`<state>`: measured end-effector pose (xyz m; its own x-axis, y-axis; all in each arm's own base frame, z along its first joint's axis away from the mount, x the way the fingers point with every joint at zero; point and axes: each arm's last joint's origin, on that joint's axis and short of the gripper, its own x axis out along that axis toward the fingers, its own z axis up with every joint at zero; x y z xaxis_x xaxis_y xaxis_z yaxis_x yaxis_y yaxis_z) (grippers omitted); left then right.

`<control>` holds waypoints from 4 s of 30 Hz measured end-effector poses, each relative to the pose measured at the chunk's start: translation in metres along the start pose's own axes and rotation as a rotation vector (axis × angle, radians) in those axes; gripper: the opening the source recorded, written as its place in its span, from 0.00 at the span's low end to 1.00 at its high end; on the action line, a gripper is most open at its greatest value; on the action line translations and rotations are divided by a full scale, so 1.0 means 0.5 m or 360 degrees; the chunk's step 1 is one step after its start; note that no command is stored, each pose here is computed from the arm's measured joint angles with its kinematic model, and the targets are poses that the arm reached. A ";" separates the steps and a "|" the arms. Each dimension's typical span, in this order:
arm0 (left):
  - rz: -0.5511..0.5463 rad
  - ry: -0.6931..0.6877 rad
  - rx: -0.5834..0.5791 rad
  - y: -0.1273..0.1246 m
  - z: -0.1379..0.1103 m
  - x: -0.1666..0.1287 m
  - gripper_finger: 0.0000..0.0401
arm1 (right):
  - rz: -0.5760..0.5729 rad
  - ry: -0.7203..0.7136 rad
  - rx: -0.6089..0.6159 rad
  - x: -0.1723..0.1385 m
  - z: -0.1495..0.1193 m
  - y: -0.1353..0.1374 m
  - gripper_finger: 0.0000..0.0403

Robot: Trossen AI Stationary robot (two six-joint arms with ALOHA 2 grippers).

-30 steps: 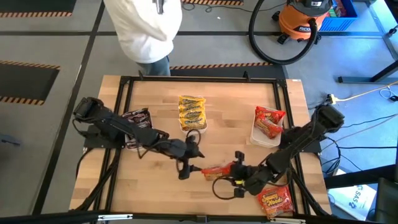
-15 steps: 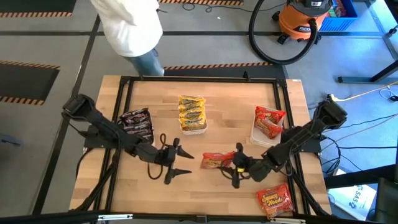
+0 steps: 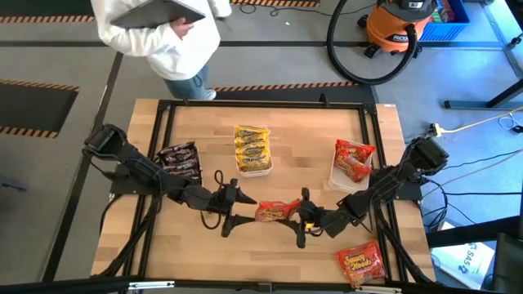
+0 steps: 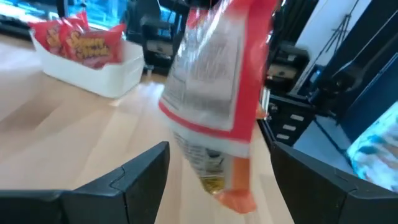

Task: Sort Maruchan noodles
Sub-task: Put the left orange noodle pack into the right white bin

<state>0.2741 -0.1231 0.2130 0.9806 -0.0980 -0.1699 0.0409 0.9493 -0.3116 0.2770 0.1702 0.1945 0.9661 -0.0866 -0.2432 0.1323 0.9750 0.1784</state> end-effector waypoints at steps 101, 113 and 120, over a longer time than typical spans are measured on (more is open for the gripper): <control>0.0034 -0.0024 0.0165 -0.007 -0.008 0.031 0.42 | 0.0370 -0.0019 -0.0010 -0.060 0.212 0.000 0.67; 0.0057 0.0051 0.0195 -0.003 -0.017 0.031 0.42 | 0.0318 0.0191 -0.0041 0.048 0.218 -0.034 0.77; 0.0088 0.0137 0.0219 0.002 -0.028 0.030 0.42 | 0.0242 0.0681 -0.0136 0.126 0.239 -0.039 0.80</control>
<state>0.2864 -0.1279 0.1973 0.9622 -0.0641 -0.2648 0.0190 0.9853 -0.1696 0.3619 0.1212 0.2897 0.7925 0.1332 -0.5951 -0.0397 0.9851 0.1676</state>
